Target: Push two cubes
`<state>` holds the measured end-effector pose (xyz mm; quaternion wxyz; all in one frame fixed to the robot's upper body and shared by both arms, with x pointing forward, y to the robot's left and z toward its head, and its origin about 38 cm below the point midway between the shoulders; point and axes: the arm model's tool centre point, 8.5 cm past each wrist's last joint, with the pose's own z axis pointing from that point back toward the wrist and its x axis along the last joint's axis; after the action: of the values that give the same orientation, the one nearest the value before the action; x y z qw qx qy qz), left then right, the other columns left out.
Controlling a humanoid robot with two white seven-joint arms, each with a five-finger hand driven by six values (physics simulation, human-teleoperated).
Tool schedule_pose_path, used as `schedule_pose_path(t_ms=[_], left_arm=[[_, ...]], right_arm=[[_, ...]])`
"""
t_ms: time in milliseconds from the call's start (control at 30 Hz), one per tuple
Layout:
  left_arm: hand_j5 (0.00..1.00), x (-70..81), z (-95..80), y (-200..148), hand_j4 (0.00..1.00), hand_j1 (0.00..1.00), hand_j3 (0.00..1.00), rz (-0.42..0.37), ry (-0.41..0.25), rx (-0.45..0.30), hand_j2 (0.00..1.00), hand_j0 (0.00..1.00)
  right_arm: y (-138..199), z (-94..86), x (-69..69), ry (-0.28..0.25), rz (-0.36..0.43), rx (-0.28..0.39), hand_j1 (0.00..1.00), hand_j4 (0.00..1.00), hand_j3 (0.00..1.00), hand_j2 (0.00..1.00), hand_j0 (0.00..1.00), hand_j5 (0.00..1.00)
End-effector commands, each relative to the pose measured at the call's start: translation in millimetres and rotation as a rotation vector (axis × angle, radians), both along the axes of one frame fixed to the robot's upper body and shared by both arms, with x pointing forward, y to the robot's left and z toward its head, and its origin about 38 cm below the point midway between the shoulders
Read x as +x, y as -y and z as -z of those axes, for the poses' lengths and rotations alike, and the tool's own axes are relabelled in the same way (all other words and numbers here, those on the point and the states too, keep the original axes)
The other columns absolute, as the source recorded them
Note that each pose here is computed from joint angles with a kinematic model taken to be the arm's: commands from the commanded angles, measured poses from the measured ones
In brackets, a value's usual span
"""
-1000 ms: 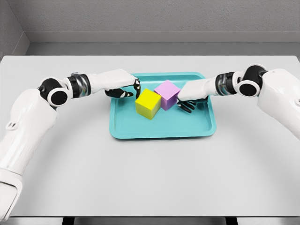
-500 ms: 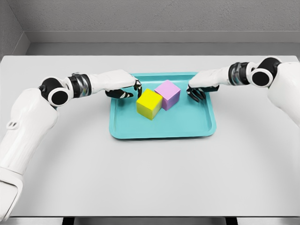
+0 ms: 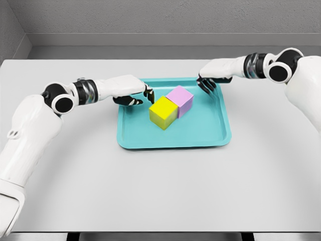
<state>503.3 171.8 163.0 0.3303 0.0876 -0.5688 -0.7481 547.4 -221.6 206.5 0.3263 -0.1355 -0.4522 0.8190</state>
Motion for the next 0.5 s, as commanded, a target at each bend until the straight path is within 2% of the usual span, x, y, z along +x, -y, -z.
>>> schedule_pose_path(t_ms=[0,133,200,267,300,367,467], left_arm=[[0.55,0.7,-2.4,-1.5,0.55,0.55,0.55,-0.005,0.001,-0.009,0.55,0.55],[0.55,0.9,-6.1,-1.5,0.55,0.55,0.55,-0.003,0.009,-0.015,0.55,0.55],[0.55,-2.3,-19.8,-10.5,0.55,0.55,0.55,0.003,0.038,-0.036,0.55,0.55],[0.55,-5.5,-25.9,-16.2,0.55,0.55,0.55,-0.001,0.059,-0.047,0.55,0.55],[0.55,-8.7,-28.9,-29.6,0.55,0.55,0.55,-0.016,0.069,-0.048,0.55,0.55],[0.55,-13.1,-27.9,-34.5,0.55,0.55,0.55,-0.017,0.070,-0.055,0.55,0.55],[0.55,-31.4,-26.7,-48.6,0.55,0.55,0.55,-0.017,0.084,-0.072,0.55,0.55]], right_arm=[[-2.3,-4.5,1.6,0.009,0.004,0.018,0.12,0.12,0.12,0.12,0.12,0.12],[-2.0,-6.6,2.6,0.013,0.004,0.014,0.12,0.12,0.12,0.12,0.12,0.12],[-0.2,-4.9,2.9,0.008,0.010,0.012,0.12,0.12,0.12,0.12,0.12,0.12],[2.8,-4.8,3.3,0.006,0.017,0.014,0.12,0.12,0.12,0.12,0.12,0.12],[3.6,-5.4,3.4,0.006,0.019,0.018,0.12,0.12,0.12,0.12,0.12,0.12],[5.3,-5.5,2.9,0.006,0.021,0.020,0.12,0.12,0.12,0.12,0.12,0.12],[3.4,-6.7,2.0,0.010,0.013,0.022,0.12,0.12,0.12,0.12,0.12,0.12]])
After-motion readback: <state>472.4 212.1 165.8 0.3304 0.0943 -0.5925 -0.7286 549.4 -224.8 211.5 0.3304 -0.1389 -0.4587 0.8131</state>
